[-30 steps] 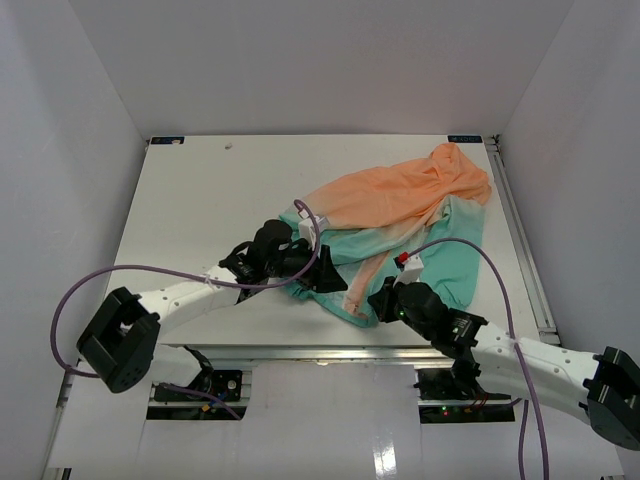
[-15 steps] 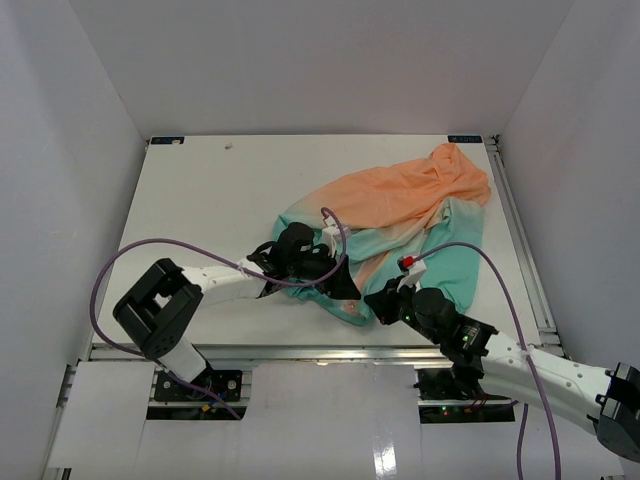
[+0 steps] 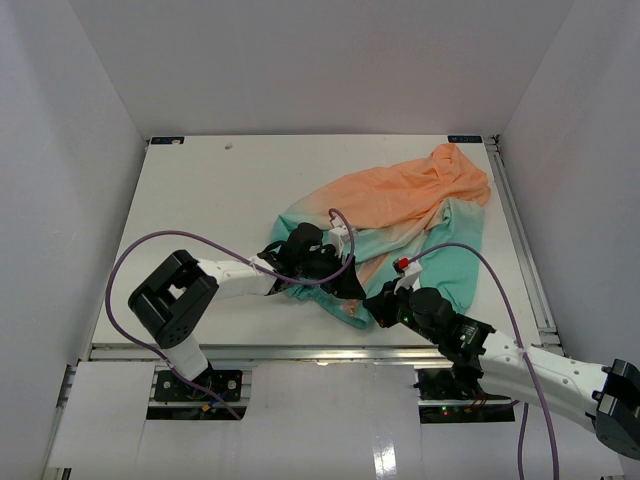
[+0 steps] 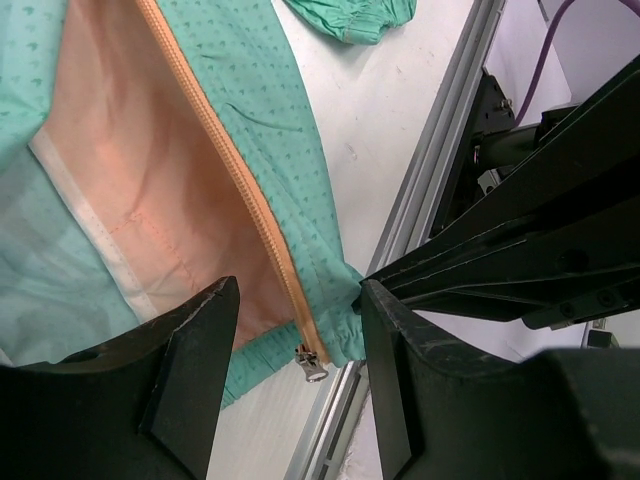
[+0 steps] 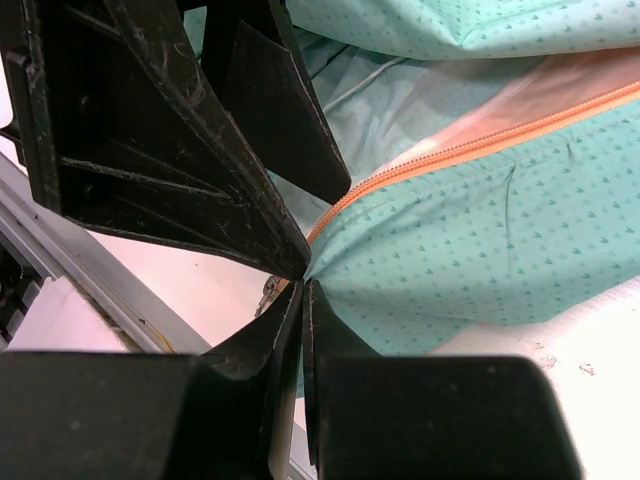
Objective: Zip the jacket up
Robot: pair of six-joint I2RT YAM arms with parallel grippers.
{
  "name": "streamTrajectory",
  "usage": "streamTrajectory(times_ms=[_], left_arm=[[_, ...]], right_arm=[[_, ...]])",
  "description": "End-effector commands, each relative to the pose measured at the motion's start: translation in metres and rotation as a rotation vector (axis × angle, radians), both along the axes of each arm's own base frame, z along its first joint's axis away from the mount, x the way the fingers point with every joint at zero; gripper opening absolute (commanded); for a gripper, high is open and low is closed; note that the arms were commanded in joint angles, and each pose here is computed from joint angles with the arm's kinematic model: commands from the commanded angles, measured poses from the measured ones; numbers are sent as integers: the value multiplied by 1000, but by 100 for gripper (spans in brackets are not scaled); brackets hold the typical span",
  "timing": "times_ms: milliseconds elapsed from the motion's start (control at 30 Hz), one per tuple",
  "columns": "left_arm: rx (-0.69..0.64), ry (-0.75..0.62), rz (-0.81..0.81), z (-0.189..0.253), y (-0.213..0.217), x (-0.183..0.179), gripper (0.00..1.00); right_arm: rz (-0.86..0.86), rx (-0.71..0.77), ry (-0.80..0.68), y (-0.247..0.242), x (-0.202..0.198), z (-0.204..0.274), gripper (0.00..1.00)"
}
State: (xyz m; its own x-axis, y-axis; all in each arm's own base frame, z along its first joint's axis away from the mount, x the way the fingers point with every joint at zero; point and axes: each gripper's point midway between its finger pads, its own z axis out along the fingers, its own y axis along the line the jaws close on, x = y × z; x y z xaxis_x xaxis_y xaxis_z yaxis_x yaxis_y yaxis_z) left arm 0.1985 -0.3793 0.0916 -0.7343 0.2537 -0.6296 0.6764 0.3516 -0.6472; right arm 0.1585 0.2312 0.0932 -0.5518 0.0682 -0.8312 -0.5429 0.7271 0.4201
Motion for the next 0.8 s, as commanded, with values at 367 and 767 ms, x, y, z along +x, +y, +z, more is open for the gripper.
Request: streamTrajectory(times_ms=[367, 767], left_arm=[[-200, 104, -171, 34, -11, -38, 44], [-181, 158, -151, 32, -14, -37, 0]], right_arm=[[45, 107, -54, 11, -3, 21, 8], [-12, 106, -24, 4, 0, 14, 28]])
